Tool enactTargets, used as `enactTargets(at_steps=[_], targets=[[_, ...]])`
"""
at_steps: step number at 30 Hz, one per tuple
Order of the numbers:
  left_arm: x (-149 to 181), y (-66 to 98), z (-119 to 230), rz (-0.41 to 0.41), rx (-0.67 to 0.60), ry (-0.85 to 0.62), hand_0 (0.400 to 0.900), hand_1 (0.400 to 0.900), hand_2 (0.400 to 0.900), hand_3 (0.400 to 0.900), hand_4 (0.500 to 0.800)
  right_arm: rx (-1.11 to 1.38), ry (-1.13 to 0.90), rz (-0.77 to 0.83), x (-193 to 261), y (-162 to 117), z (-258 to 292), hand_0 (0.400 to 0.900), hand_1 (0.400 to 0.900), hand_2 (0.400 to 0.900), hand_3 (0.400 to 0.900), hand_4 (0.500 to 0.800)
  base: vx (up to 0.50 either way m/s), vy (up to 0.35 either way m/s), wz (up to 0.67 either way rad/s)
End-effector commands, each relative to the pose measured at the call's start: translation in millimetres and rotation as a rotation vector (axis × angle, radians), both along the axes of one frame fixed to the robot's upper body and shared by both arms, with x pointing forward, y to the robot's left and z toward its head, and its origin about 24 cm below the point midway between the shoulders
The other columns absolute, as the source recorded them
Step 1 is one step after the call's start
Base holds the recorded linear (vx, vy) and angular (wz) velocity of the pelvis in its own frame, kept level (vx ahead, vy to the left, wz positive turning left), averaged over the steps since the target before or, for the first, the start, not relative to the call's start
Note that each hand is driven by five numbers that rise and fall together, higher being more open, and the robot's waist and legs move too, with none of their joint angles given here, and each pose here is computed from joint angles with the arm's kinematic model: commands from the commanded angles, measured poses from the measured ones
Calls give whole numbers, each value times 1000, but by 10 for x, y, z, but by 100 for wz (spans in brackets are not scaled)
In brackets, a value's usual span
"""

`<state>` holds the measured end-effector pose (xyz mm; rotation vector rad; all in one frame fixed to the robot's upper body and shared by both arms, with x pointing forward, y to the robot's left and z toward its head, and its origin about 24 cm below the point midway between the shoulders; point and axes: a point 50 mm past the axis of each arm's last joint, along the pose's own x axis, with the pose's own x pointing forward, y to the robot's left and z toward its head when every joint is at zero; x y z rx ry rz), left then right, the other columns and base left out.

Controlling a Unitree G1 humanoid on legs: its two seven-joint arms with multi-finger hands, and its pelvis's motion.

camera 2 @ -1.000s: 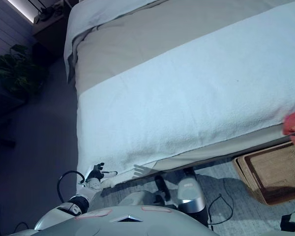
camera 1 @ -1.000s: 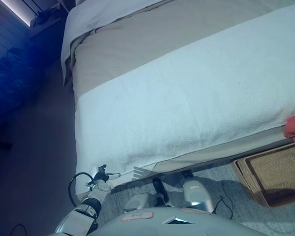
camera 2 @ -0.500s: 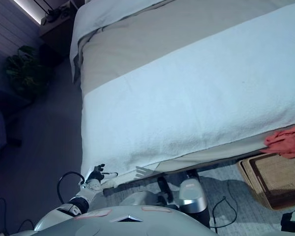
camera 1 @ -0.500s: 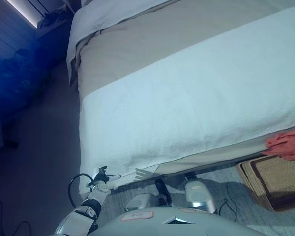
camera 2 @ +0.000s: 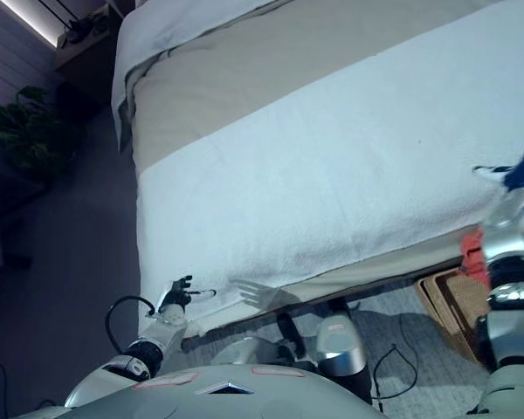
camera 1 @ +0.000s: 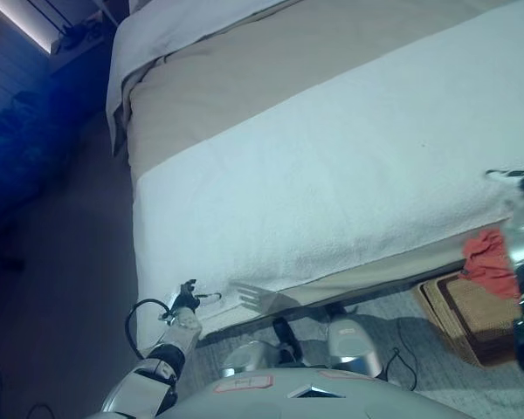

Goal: Put the clothes on the bed into the basket.

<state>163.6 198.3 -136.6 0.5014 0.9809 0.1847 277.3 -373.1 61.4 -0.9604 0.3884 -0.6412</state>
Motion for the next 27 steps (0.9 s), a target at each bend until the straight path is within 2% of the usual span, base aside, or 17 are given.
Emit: enactTargets(at_steps=[1, 5, 12, 16, 19, 22, 27], targets=[[-264, 338, -51, 52, 115, 82, 900, 900, 900, 900, 800, 106, 7, 93, -95, 205, -285, 900, 900, 900, 900, 800, -53, 17, 30], [-314, 343, -58, 44, 105, 91, 900, 900, 900, 900, 800, 309, 137, 90, -421, 504, -884, 900, 900, 900, 900, 800, -36, 26, 29], [-296, 357, -40, 34, 100, 84, 900, 900, 900, 900, 800, 581, 297, -73, -977, 839, -1580, 900, 900, 900, 900, 800, -28, 68, 23], [-216, 333, -29, 11, 99, 83, 900, 900, 900, 900, 800, 639, 502, -241, -1446, 904, -1930, 900, 900, 900, 900, 800, -7, 85, 16], [-155, 339, -13, -16, 111, 85, 900, 900, 900, 900, 800, 613, 698, -255, -1746, 962, -2075, 900, 900, 900, 900, 800, 16, 79, 12], [-163, 385, -9, -9, 115, 94, 900, 900, 900, 900, 800, 620, 749, -270, -1862, 961, -2108, 900, 900, 900, 900, 800, 5, 60, 4], [-191, 425, -21, 10, 120, 111, 900, 900, 900, 900, 800, 621, 730, -262, -1787, 984, -2098, 900, 900, 900, 900, 800, 18, 48, -7]])
